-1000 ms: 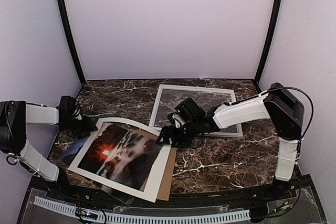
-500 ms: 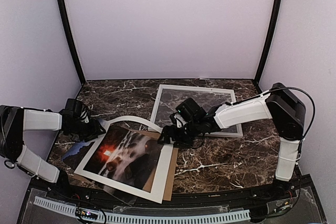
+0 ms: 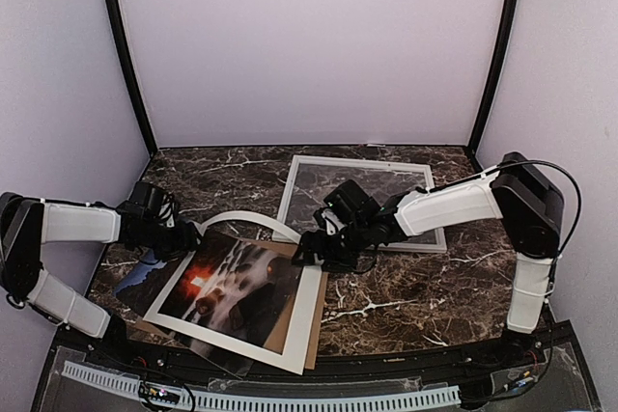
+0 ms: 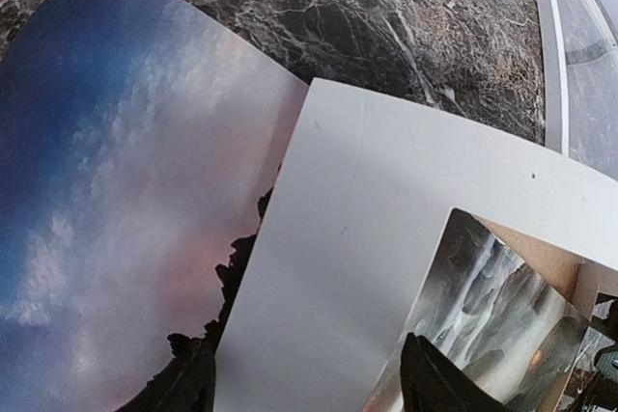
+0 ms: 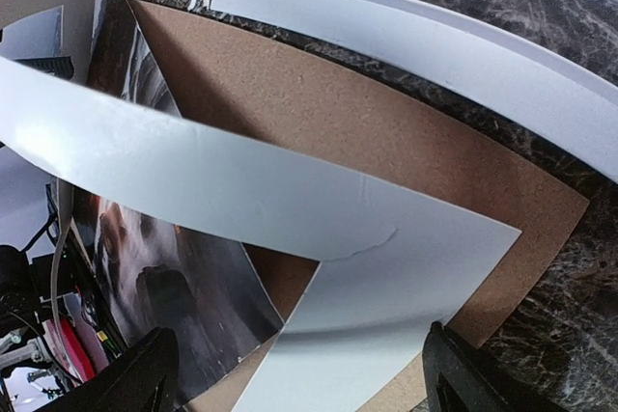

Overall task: Put the photo into the frame
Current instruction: Pick up the mat board from the photo.

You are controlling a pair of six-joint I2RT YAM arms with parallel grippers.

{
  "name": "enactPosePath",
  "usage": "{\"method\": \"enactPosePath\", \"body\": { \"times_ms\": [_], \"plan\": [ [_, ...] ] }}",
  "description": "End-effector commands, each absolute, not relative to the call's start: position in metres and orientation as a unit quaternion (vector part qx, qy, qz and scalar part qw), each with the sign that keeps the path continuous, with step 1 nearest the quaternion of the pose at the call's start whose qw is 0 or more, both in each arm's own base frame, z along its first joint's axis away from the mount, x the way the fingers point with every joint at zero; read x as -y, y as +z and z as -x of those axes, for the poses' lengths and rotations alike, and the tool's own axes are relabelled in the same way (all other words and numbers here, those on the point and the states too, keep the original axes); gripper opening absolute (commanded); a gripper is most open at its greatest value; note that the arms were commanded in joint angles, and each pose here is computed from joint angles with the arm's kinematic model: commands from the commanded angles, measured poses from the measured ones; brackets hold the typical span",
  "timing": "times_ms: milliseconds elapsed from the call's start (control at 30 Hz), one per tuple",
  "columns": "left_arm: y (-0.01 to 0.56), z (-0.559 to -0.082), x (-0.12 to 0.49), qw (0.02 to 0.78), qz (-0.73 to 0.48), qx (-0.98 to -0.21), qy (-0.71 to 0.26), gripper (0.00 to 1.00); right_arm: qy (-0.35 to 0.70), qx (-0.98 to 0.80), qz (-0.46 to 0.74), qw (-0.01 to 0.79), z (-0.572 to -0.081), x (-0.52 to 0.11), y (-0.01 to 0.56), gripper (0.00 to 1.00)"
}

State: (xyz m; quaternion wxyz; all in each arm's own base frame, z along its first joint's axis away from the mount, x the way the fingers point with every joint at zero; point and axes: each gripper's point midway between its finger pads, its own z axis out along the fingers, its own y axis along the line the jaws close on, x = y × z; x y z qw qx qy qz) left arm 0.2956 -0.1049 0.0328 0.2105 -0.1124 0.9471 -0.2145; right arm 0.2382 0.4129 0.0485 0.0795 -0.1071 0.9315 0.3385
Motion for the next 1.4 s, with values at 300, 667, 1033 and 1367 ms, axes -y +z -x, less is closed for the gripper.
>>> {"method": "enactPosePath", "body": {
  "times_ms": [300, 667, 1033, 1367],
  "plan": [
    [0.008, -0.259, 0.096, 0.149, 0.100, -0.975, -0.132, 0.55, 0.320, -0.938, 0.107, 0.078, -0.239, -0.399, 0.046, 0.89],
    [0.011, -0.256, 0.097, 0.151, 0.066, -0.983, -0.076, 0.33, 0.318, -0.938, 0.112, 0.080, -0.242, -0.398, 0.051, 0.89],
    [0.018, -0.264, 0.096, 0.165, 0.057, -0.983, -0.058, 0.12, 0.308, -0.937, 0.127, 0.100, -0.249, -0.392, 0.076, 0.90],
    [0.035, -0.274, 0.099, 0.183, 0.048, -0.980, -0.058, 0.00, 0.284, -0.940, 0.142, 0.121, -0.255, -0.383, 0.090, 0.91]
  ]
}}
